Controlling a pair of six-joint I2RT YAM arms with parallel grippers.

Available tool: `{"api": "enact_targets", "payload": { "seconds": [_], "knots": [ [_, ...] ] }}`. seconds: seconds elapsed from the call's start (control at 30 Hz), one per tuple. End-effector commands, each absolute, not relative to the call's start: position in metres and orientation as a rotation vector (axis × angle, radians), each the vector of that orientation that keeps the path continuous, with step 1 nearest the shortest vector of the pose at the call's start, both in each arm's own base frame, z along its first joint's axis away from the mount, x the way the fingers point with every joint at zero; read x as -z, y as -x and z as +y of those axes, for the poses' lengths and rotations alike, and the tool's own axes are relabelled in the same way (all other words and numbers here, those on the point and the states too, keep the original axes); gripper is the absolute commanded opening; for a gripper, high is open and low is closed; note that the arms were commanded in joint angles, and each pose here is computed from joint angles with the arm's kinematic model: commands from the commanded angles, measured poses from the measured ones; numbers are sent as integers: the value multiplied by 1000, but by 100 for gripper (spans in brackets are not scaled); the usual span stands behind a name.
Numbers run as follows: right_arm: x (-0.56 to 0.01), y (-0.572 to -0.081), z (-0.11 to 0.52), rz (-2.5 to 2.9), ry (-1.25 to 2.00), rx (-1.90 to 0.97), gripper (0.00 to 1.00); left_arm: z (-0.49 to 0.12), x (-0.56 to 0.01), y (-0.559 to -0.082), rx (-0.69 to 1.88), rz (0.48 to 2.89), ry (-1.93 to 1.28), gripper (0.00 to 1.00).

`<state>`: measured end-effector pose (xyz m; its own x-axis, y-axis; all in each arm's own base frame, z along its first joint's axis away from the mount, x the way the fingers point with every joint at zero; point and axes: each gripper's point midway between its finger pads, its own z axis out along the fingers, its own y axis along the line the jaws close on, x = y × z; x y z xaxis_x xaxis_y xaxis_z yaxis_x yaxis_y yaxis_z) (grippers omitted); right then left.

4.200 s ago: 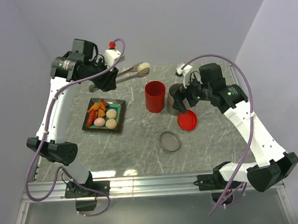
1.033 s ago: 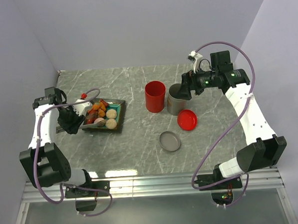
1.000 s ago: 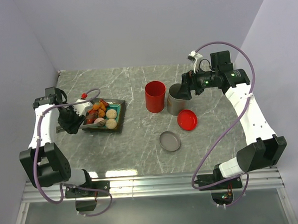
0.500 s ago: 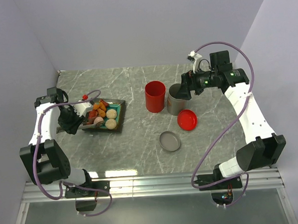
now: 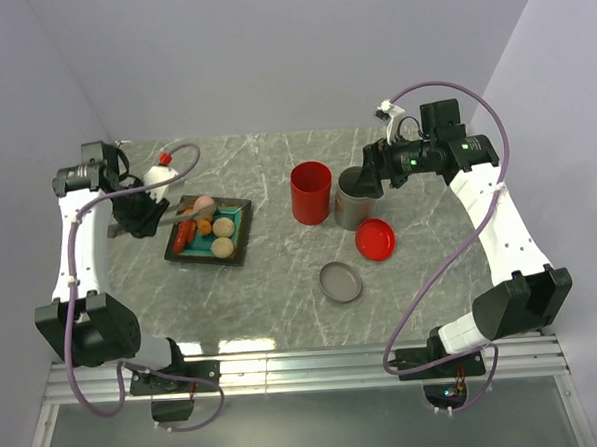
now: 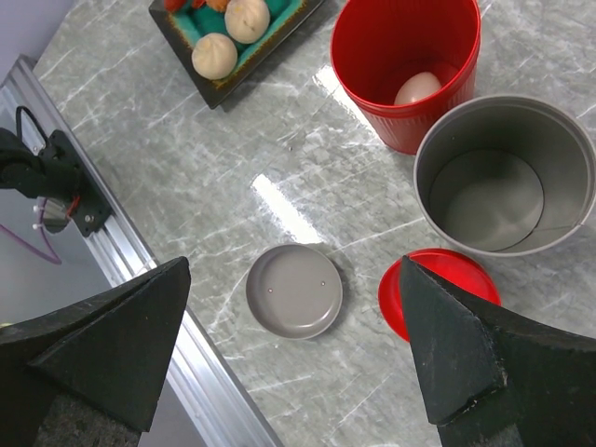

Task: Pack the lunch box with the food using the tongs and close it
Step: Place the food into the lunch box

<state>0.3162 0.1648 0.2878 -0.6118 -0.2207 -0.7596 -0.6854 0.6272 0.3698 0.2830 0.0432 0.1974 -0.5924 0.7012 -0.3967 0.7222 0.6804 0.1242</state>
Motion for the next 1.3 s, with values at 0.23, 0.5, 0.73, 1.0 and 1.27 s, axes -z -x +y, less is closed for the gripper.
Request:
{"api": "enact_targets", "payload": {
  "seconds": [0.23,0.5,0.73,1.0,1.27],
  "knots": [
    [-311,-330,162,2119,651,-819,100,-101,-288,-340,413,2192,-1006,29],
    [-317,-334,157,2117,635,-777,100,-180,-278,-363,531,2149,-1076,31],
    [-316,-334,158,2119,635,-778,100,-205,-260,-382,536,2162,-1091,44],
    [-316,-334,158,2121,639,-781,100,-220,-255,-383,556,2174,-1083,67],
    [-316,-327,154,2119,652,-760,100,-169,-297,-331,563,2135,-1018,63]
  ]
}}
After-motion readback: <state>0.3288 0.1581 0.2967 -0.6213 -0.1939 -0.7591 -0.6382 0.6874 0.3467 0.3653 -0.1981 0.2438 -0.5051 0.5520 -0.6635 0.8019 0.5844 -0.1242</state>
